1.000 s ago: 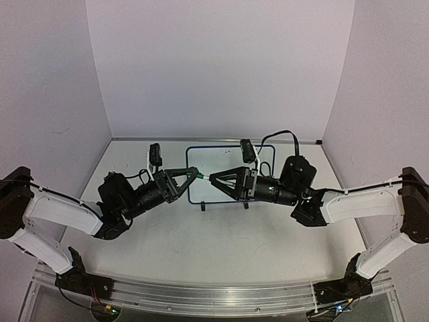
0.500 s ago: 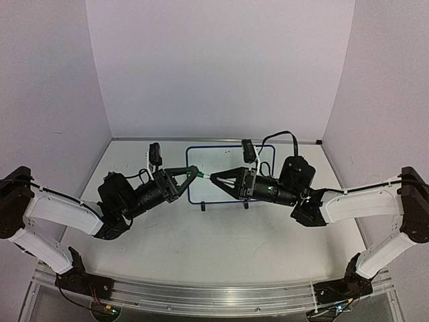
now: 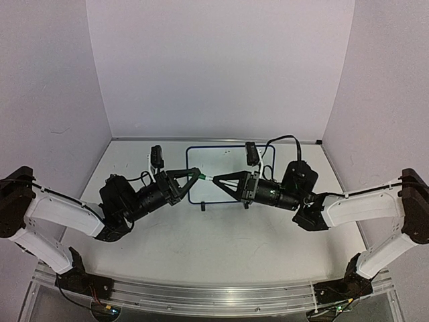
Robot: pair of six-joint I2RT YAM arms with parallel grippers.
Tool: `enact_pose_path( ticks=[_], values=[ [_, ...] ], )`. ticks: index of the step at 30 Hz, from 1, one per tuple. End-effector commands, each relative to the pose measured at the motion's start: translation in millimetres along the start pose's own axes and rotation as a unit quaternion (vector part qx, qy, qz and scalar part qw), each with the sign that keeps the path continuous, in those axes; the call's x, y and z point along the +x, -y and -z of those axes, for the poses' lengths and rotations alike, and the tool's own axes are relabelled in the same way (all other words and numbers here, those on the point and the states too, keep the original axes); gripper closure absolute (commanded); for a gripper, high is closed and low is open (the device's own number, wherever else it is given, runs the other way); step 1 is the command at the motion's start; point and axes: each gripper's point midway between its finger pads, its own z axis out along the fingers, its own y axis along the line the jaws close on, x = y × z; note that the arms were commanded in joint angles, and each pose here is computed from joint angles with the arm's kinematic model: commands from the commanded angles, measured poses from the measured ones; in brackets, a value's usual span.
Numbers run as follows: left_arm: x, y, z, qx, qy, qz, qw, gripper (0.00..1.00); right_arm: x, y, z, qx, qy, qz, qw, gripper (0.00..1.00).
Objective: Write a sentence on the whiteboard
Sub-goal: Open the pen cap from the whiteboard marker, then place the pen cap at the center of the board.
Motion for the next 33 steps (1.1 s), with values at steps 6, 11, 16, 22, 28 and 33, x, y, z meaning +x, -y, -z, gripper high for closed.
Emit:
enact_pose_path(
  ticks=[6,11,16,22,28,33],
  values=[
    [-104,-18,40,-0.094,0.145,-0.012,0.985,1.00,-8,6,28,0.024,0.052,0.010,0.998,1.00],
    [-126,-25,67,-0.163,0.166,-0.035,0.972,1.00,-8,5,37,0.024,0.057,0.016,0.998,1.00],
    [-126,-74,109,-0.312,0.137,-0.047,0.939,1.00,-2,10,39,0.036,0.042,0.026,0.998,1.00],
    [-103,-141,144,-0.493,-0.024,-0.081,0.866,1.00,3,23,37,0.116,-0.012,0.081,0.990,1.00],
    [-81,-191,136,-0.529,-0.154,-0.084,0.830,1.00,-4,21,47,0.162,-0.027,0.130,0.978,1.00],
    [-72,-226,130,-0.539,-0.213,-0.069,0.812,1.00,-1,24,51,0.169,-0.030,0.129,0.977,1.00]
  ],
)
